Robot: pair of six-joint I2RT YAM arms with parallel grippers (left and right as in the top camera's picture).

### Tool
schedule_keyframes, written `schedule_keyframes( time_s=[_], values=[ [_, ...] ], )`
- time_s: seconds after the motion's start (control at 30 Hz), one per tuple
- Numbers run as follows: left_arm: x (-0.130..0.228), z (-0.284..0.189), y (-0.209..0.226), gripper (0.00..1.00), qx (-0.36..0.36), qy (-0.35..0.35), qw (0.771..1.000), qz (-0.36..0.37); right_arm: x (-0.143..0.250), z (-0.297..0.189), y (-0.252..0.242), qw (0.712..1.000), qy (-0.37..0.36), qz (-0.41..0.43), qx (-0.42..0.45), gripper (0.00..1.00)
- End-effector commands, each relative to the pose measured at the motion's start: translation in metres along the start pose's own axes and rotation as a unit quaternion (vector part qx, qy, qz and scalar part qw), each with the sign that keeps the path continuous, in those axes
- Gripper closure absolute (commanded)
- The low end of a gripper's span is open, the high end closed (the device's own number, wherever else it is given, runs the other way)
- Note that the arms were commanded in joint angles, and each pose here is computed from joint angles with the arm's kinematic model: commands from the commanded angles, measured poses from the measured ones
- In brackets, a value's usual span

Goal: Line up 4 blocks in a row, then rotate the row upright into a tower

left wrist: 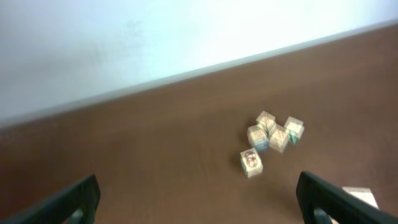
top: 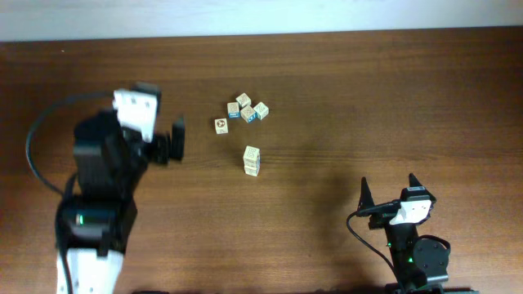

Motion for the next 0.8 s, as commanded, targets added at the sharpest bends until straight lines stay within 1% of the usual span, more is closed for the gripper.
schedule_keyframes(
  time_s=[0.0,0.07,0.17,0.2,0.33,0.47,0.57,0.77],
  values=[
    [0.045,-0.027,0.001,0.01,0.012,-0.075,0.995,0.058,0.003,0.000,0.000,1.000,0.004,0.000,0.002,0.02],
    [0.072,-0.036,0.002,0.01,0.011,-0.119,0.990,0.072,0.003,0.000,0.000,1.000,0.004,0.000,0.002,0.02],
    [0.103,-0.044,0.003,0.01,0.009,-0.170,0.981,0.090,0.003,0.000,0.000,1.000,0.004,0.000,0.002,0.02],
    [0.118,-0.046,0.004,0.01,0.008,-0.186,0.978,0.091,0.003,0.000,0.000,1.000,0.004,0.000,0.002,0.02],
    [0.151,-0.042,0.005,0.01,0.005,-0.199,0.972,0.122,0.003,0.000,0.000,1.000,0.004,0.000,0.002,0.02],
    [0.172,-0.036,0.007,0.01,0.002,-0.213,0.968,0.133,0.003,0.000,0.000,1.000,0.004,0.000,0.002,0.01],
    [0.187,-0.027,0.006,0.01,0.003,-0.192,0.969,0.156,0.003,0.000,0.000,1.000,0.004,0.000,0.002,0.02],
    [0.187,-0.027,0.006,0.01,0.004,-0.192,0.969,0.155,0.003,0.000,0.000,1.000,0.004,0.000,0.002,0.01]
  ],
)
Point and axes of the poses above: each gripper's point midway between its finger pads, its own z axis out along the fingers, its own y axis along the line the jaws close on, x = y × z, the point moved 5 cm from there along -z, back along the fingers, and after that the axes turned 14 degrees about -z, right-handed, at the moved point
